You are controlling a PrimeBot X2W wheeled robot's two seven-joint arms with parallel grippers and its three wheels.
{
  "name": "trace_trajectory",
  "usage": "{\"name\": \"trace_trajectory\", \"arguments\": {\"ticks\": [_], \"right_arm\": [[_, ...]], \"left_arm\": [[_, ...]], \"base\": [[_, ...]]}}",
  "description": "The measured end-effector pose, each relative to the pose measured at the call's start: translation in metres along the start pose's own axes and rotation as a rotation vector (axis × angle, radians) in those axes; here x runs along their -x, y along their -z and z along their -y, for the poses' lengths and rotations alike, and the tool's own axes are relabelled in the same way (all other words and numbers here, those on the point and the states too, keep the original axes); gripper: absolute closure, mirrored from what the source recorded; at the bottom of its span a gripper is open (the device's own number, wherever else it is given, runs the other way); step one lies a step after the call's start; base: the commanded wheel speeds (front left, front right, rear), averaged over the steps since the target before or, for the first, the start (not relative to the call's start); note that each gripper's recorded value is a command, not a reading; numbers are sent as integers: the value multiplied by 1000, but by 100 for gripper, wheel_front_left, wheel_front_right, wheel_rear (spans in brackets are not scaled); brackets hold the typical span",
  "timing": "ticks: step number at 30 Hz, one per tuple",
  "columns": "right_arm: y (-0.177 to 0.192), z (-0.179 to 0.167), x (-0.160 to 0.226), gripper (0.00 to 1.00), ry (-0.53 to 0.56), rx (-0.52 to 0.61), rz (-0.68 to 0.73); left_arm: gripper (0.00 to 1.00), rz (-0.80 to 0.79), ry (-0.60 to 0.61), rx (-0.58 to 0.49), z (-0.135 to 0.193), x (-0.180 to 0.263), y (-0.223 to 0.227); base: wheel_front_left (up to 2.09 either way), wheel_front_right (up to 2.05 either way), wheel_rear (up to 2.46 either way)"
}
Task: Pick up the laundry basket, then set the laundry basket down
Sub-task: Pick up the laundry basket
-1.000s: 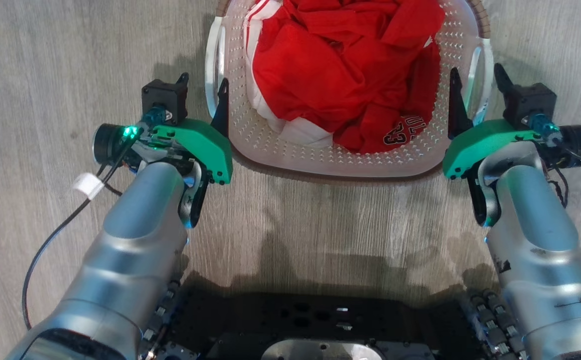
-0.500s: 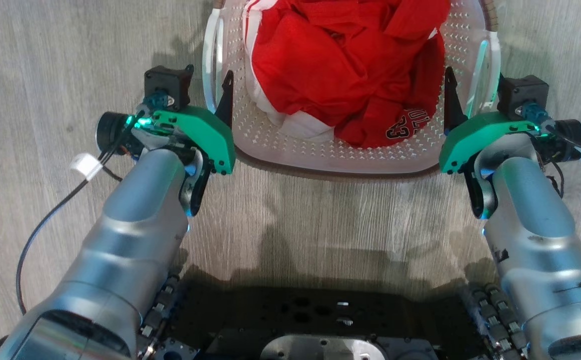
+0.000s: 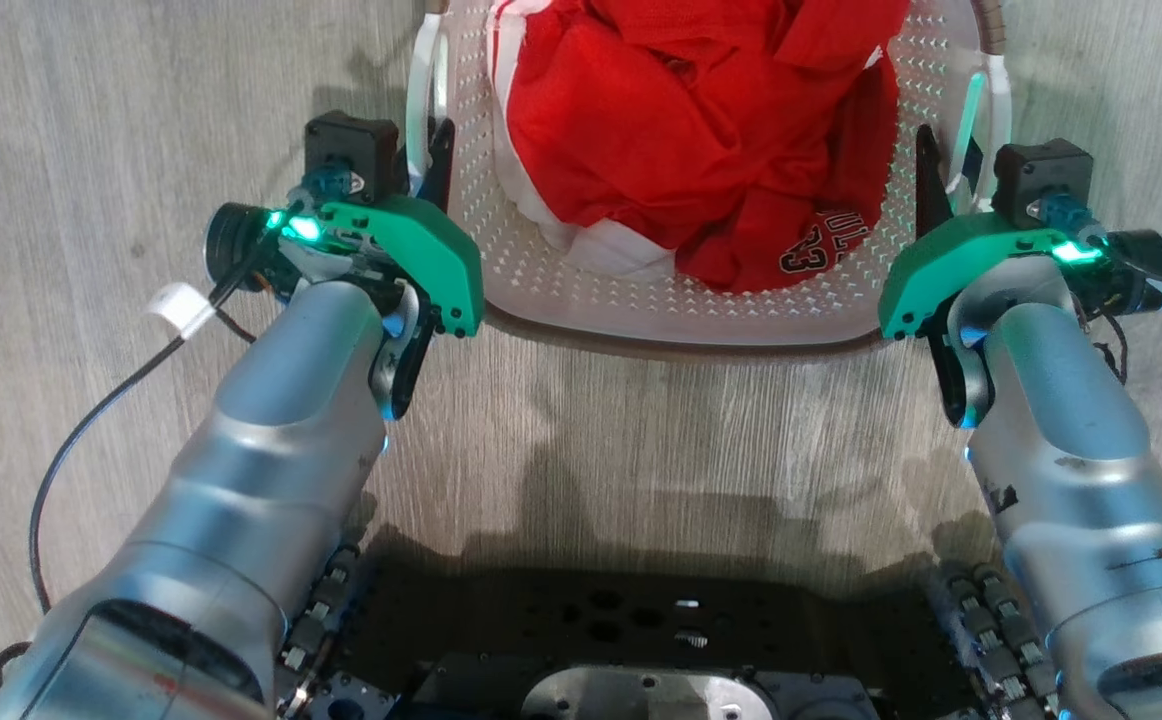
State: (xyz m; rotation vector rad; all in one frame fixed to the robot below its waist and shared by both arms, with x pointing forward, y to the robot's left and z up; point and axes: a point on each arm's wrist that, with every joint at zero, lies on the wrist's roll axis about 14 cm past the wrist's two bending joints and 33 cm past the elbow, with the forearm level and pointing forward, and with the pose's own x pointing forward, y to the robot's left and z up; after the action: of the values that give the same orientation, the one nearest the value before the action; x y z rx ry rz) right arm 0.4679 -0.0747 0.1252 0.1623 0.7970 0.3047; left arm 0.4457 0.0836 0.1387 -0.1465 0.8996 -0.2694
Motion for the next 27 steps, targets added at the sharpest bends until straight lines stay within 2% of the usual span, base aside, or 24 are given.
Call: {"name": "trace_trajectory", "arguments": {"ticks": [1, 13, 27], "right_arm": [[0, 0, 0, 100, 0, 0, 0], [-20, -7, 12, 100, -1, 0, 2], [-49, -34, 61, 100, -40, 42, -12]], "left_arm": [[100, -3, 1, -1, 1, 1, 1], [100, -14, -10, 26, 6, 27, -1], [100, -7, -41, 41, 17, 87, -2]], "base": [[0, 0, 0], [0, 0, 0], [0, 0, 0]]}}
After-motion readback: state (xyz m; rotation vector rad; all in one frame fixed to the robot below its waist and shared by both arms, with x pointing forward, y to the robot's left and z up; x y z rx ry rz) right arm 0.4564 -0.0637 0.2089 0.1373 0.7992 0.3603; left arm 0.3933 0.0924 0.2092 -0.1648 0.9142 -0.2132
